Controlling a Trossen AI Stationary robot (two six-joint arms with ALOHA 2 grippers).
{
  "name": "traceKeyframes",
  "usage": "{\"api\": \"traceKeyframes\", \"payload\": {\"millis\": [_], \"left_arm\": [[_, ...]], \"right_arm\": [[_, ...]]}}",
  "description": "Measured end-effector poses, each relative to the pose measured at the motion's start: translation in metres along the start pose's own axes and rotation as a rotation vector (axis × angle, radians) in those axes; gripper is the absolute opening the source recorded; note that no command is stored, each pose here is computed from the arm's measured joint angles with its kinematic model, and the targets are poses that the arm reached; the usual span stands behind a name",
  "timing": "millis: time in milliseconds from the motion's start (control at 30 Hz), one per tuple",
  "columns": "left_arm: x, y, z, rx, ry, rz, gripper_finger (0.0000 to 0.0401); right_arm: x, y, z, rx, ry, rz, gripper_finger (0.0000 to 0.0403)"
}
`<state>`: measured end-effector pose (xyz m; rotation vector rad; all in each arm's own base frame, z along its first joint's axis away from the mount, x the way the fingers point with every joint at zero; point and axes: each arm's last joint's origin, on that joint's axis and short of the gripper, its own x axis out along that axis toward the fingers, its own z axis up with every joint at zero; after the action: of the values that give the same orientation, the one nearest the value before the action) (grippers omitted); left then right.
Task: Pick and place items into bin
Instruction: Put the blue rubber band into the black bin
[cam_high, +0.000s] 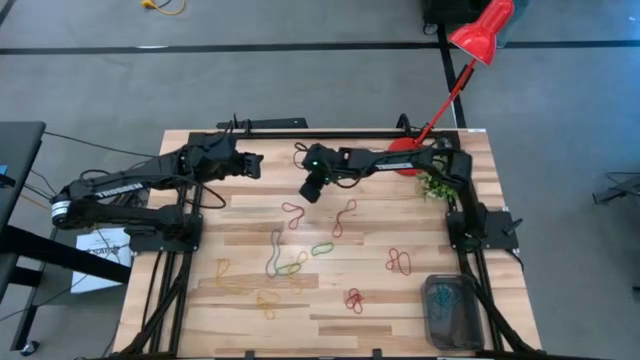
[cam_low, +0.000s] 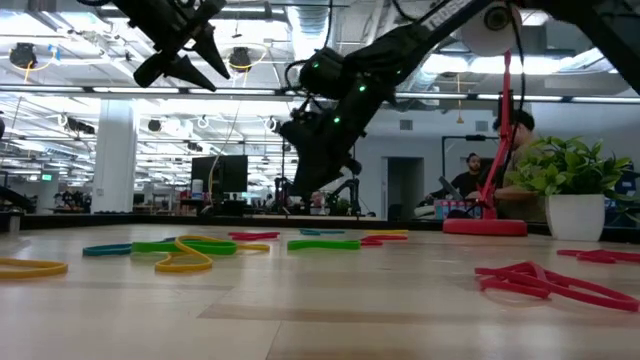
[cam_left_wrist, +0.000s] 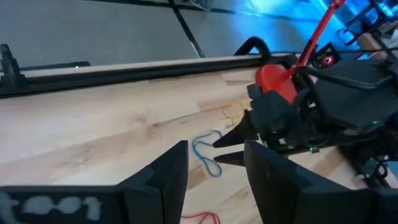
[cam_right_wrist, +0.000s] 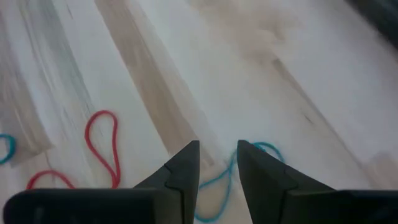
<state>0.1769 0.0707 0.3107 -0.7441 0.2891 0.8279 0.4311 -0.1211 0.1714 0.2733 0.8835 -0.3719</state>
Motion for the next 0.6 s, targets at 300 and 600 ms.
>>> {"api": "traceKeyframes", "payload": {"millis": [300,600], "left_arm": [[0.002,0.001,-0.002,0.006,0.014,0.012,0.0146],[0.002,0.002,-0.002,0.011,0.018,0.026,0.0146]], "right_arm": [[0.024,-0.005,-0.008,0.074,0.132,-0.108,0.0102],[0.023,-0.003,-0.008,0.139,0.125,-0.127,0.0102]]}}
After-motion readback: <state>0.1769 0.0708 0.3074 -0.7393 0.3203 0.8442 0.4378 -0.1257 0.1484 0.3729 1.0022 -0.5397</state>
